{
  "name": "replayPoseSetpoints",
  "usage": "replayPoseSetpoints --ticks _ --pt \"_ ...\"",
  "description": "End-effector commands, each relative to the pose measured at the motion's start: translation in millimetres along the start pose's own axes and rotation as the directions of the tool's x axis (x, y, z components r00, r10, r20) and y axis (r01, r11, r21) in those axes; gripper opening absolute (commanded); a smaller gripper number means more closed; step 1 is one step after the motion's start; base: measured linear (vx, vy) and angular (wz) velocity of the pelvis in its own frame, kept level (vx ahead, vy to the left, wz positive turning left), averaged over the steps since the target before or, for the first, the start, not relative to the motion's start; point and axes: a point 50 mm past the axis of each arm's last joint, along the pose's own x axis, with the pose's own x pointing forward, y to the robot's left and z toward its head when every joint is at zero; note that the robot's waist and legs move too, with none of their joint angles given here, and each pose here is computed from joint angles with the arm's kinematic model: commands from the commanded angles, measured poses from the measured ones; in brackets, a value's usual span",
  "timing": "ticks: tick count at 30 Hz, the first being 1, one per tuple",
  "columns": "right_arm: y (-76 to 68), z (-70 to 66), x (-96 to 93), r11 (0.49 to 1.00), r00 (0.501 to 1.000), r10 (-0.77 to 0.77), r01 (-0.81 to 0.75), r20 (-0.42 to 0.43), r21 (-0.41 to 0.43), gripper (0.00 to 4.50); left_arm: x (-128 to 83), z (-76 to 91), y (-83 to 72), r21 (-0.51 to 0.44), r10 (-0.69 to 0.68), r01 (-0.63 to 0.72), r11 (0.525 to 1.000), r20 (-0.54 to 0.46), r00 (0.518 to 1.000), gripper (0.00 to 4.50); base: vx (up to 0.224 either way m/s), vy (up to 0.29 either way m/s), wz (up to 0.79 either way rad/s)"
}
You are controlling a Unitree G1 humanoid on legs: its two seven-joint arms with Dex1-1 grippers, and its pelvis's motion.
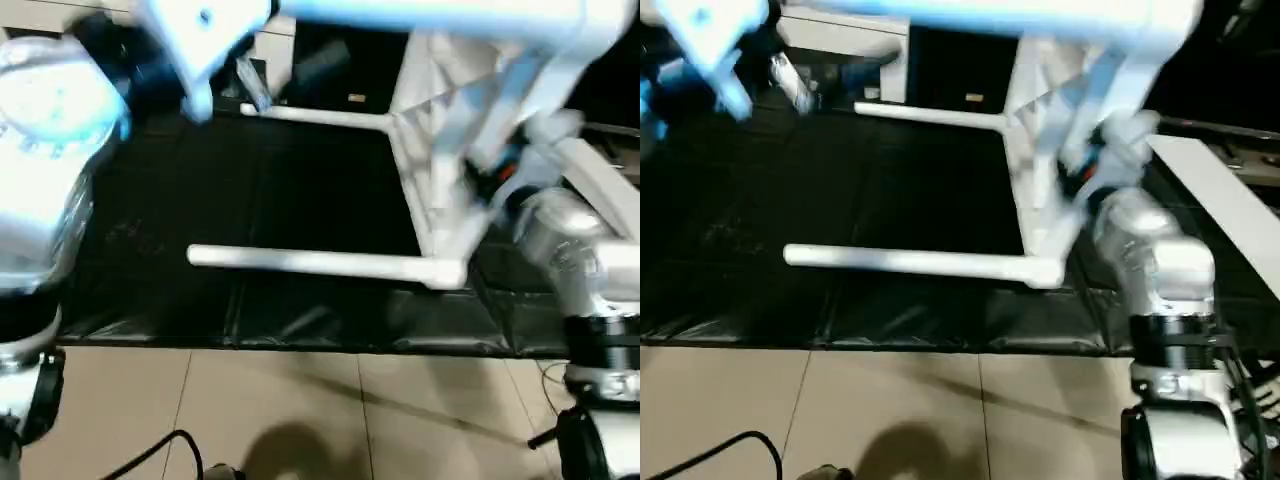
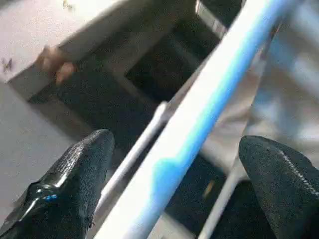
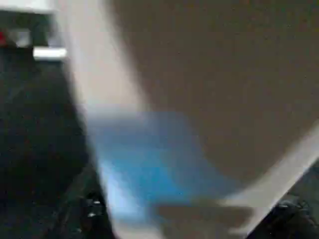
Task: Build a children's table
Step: Flip table
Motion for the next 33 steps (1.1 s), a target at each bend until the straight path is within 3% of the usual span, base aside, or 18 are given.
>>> replayPoseSetpoints --ticks 1,3,9,10,17,18,26,33 --pt "-1.3 1.6 -0.7 0.998 0.999 -0.028 0.030 0.044 -0.054 3.09 6.2 -8.9 1.1 0.054 0.027 -0.024 0.998 -0.046 0.999 4.50 0.000 0.000 0.00" --pt "0.1 -8.9 0.3 0.995 0.994 -0.071 0.077 0.084 -0.070 3.09 15.2 -22.4 5.0 0.109 0.081 -0.071 0.992 -0.089 0.993 4.50 0.000 0.000 0.00" --pt "-1.8 -17.8 2.8 0.993 0.985 -0.110 0.114 0.132 -0.020 3.09 28.5 -28.7 4.2 0.147 0.102 -0.089 0.985 -0.084 0.991 4.50 0.000 0.000 0.00" --pt "-2.2 -18.5 3.0 0.993 0.984 -0.114 0.118 0.133 -0.021 2.81 29.5 -29.1 3.7 0.151 0.099 -0.085 0.985 -0.083 0.992 4.50 0.000 0.000 0.00" --pt "-4.0 -23.9 7.9 0.988 0.975 -0.152 0.154 0.163 -0.002 2.30 41.3 -32.4 0.6 0.177 0.072 -0.063 0.982 -0.050 0.996 4.50 0.000 0.000 0.00" --pt "-3.5 -22.9 9.2 0.988 0.973 -0.153 0.155 0.170 -0.001 2.18 43.1 -31.8 0.1 0.165 0.067 -0.060 0.985 -0.039 0.997 4.21 0.000 0.000 0.00" --pt "-0.1 -19.4 13.2 0.987 0.972 -0.144 0.156 0.186 -0.049 1.96 46.1 -28.2 -6.7 0.146 0.011 -0.009 0.989 -0.013 1.000 3.73 0.000 0.000 0.00" --pt "6.6 -11.2 12.9 0.991 0.971 -0.084 0.105 0.224 -0.084 1.95 44.1 -47.3 0.1 0.150 0.067 -0.052 0.987 -0.099 0.993 3.07 0.000 0.000 0.00"
